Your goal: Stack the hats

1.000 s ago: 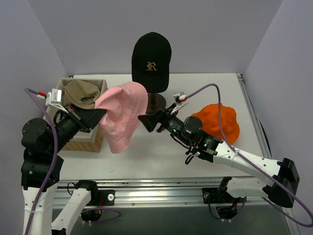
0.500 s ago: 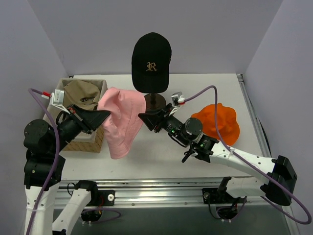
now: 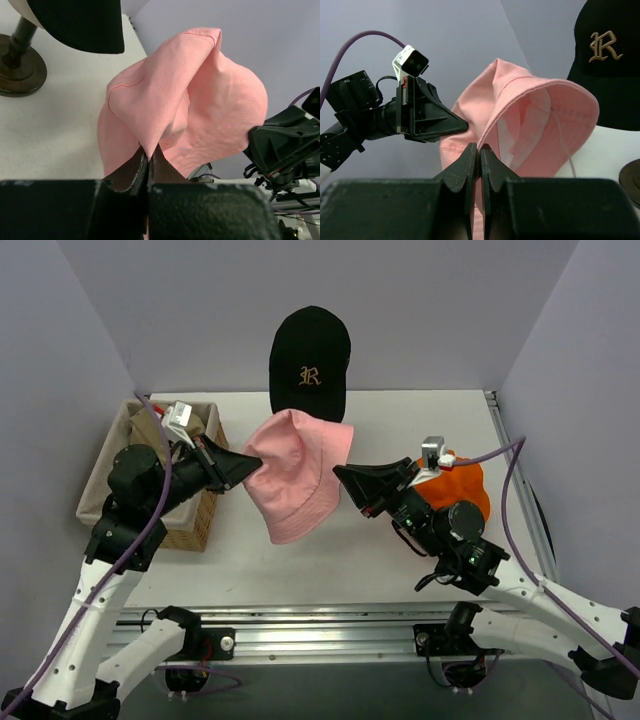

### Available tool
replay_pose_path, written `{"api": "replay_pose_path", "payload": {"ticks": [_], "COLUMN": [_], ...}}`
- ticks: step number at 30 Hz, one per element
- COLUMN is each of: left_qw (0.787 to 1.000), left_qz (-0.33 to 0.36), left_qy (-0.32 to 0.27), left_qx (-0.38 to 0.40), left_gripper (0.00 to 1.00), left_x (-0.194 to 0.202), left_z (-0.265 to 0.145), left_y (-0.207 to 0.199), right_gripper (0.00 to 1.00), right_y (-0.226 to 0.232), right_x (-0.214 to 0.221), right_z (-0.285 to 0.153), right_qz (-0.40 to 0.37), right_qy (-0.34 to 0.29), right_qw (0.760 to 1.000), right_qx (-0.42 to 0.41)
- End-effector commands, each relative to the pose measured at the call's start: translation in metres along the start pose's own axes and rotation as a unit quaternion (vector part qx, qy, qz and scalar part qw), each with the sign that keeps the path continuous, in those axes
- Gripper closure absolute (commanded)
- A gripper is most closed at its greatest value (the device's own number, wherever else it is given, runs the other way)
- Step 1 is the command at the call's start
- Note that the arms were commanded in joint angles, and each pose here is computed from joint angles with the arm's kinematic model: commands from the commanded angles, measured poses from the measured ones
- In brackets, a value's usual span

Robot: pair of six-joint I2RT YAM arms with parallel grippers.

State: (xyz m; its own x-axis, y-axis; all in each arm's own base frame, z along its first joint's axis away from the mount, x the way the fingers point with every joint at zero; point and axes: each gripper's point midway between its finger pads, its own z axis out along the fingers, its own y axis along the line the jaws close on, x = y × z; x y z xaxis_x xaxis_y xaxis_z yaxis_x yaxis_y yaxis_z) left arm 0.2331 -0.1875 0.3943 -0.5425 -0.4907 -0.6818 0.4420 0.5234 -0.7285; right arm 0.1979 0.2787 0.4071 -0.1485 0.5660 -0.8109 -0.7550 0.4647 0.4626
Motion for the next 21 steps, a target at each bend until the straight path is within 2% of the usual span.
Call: {"api": "replay_pose_path", "payload": {"ticks": [1,6,10,15,16,21], "left_qw": [0.999,0.997,0.996,0.993,0.992,0.988], "left_qz": [0.042,0.078,0.089,0.117,0.122,0.151], "left_qy": [-0.022,-0.015,-0.016,-0.004,-0.006,0.001], "left_qx": [0.016,-0.024,-0.026,-0.028,-0.039,-0.041], "left_gripper": [0.98,0.98,0.98,0.98,0.98,0.98], "left_x": [-0.009,-0.005,-0.004,0.006,0.005,0.019], "left_z": [0.018,0.051,0.074,0.104,0.115,0.145], "left_y": [-0.022,-0.023,-0.026,-0.038,-0.036,-0.049], "right_gripper": [1.00,1.00,1.00,1.00,1.00,1.00], "right_y": [0.002,0.003,-0.001,-0.043,-0.055,-0.069], "right_x": [-0.044,-0.079,-0.098,-0.102,-0.088,-0.100], "right_z": [-0.010,-0.034,-0.046,-0.043,-0.038,-0.030], "right_qz": [-0.015,-0.037,-0.054,-0.113,-0.127,-0.137], "right_qy": [-0.048,-0.069,-0.074,-0.040,-0.009,0.007], "right_qw": [0.999,0.997,0.995,0.979,0.975,0.969], "right_qx": [0.017,0.024,0.042,0.162,0.183,0.205]}}
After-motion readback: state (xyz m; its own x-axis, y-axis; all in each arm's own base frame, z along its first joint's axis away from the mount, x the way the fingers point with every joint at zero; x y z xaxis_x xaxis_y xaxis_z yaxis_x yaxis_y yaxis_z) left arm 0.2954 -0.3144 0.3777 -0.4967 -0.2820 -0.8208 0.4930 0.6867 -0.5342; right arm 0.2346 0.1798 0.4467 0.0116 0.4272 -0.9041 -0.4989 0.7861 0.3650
